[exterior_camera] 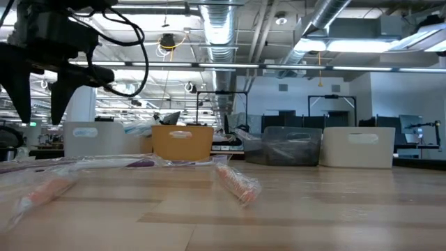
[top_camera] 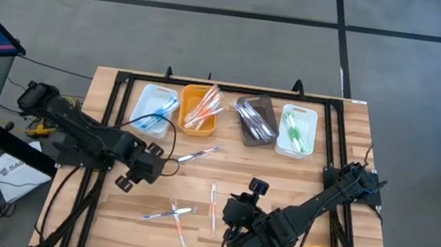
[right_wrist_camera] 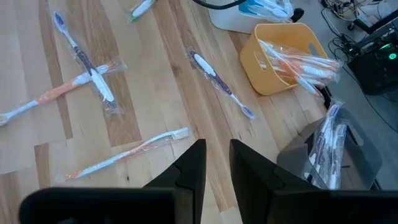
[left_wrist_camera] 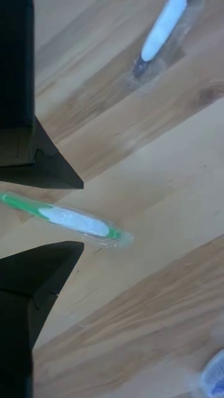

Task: Pick & Place Toothbrushes
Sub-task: Put the green toothbrush into right white the bin

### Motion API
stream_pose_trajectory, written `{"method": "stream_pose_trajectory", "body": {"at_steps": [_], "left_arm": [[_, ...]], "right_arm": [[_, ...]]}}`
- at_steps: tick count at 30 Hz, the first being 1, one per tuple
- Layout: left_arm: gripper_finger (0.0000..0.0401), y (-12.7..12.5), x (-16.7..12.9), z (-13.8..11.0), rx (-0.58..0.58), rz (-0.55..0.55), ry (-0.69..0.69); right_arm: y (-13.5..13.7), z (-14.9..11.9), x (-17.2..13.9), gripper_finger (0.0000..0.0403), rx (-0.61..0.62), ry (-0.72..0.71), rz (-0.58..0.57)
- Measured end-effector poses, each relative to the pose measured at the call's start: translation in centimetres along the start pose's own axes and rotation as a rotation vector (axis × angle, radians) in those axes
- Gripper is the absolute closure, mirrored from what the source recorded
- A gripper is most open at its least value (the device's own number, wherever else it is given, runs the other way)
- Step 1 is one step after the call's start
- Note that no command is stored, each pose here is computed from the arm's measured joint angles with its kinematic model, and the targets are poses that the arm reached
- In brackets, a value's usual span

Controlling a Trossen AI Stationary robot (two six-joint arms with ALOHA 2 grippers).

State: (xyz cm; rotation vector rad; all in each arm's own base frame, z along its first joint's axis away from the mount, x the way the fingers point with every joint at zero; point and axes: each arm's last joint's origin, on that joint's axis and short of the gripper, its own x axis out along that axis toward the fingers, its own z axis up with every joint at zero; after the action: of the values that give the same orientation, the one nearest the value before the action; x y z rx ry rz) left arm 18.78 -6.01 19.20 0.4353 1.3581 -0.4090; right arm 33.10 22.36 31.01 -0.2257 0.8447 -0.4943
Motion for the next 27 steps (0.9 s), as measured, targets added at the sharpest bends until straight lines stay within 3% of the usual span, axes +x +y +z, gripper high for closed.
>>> {"method": "stream_pose_trajectory", "body": {"at_steps": [8,14,27], "left_arm": [[0.0261,-0.3,-0.7,-0.9,-0.108,-0.028,0.120],[0.0261,-1.0,-0.6,-0.6,-0.089,-0.039,0.107],[0.0261,-0.8,3.0,0.2,-0.104,-0.052,0.274]], "right_arm": [[-0.3,0.2,0.4,0.0338,0.009,0.006,-0.009],[-0.5,0.4,0.7,0.0338,0.013,0.009,-0.015],[-0.3,0.2,0.4,0.0338,0.008,0.005,-0.008]]}}
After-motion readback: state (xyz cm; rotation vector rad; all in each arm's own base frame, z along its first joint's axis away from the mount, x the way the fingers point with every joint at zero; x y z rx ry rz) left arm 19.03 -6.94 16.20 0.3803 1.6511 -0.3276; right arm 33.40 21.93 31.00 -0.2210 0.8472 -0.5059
